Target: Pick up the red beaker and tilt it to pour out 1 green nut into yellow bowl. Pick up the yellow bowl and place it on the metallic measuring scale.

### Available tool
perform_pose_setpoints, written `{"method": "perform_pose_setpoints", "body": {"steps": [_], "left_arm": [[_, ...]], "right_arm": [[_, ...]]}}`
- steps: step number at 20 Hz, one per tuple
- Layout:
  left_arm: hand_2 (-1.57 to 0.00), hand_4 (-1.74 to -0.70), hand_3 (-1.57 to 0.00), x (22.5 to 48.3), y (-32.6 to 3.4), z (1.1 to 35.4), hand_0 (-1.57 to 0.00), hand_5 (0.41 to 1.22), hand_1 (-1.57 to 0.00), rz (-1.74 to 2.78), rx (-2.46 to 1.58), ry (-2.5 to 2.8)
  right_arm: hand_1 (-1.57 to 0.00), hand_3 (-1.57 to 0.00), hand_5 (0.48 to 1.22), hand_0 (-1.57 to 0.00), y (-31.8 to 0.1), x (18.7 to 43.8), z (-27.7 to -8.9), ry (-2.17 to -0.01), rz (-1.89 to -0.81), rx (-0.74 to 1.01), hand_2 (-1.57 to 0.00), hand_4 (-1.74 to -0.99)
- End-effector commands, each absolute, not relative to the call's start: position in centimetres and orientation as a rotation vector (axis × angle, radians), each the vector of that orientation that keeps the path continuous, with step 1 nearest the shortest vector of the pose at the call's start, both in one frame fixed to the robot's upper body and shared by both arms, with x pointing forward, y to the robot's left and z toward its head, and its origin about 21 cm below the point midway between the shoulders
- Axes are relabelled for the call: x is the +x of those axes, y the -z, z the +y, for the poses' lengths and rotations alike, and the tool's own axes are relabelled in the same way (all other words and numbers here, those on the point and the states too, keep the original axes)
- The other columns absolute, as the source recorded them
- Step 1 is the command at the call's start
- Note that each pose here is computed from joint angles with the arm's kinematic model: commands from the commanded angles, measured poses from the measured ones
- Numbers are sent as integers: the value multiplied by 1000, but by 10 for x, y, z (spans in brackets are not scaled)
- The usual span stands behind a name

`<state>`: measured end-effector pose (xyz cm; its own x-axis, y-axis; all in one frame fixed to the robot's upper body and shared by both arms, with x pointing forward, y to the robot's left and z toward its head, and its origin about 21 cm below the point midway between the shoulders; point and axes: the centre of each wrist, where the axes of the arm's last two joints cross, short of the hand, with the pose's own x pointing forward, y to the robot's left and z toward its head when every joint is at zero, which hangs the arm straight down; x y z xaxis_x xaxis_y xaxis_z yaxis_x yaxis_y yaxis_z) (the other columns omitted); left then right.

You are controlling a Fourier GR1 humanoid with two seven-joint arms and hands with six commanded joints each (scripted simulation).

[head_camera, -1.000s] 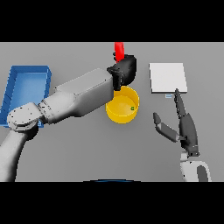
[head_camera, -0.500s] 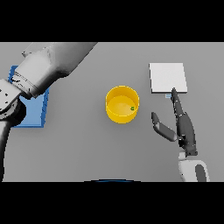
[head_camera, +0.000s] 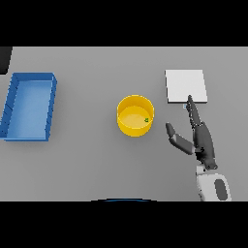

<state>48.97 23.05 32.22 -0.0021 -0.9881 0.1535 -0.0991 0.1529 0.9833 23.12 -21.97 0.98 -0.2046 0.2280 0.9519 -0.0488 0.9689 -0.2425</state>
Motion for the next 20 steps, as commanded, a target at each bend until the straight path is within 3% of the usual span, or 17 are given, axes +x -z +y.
{"method": "perform_pose_setpoints", "body": {"steps": [1,4,8,14,20], "left_arm": [[-1571,-1740,-1499,490,-312,244,-1571,1221,-1571,-1341,1141,948],[-1571,-1740,-1534,487,-271,288,-1571,1221,-1571,-1264,1095,703],[-1571,-1741,-1556,479,-232,322,-1571,1221,-1571,-1165,1008,409],[-1571,-1741,-1374,454,-174,344,-1571,1221,-1571,-1121,865,218],[-1571,-1741,-1396,405,-122,340,-1571,1221,-1571,-1071,811,90]], "right_arm": [[1,1,631,1,-10,231,-222,-258,-1770,-131,1,-1081],[1,1,651,1,-13,232,-227,-276,-1775,-135,1,-1126],[1,1,672,1,-12,232,-227,-281,-1779,-113,1,-1165],[1,1,703,1,-9,229,-222,-322,-1772,-128,1,-1194],[1,1,696,1,-8,227,-229,-319,-1783,-144,1,-1201]]}}
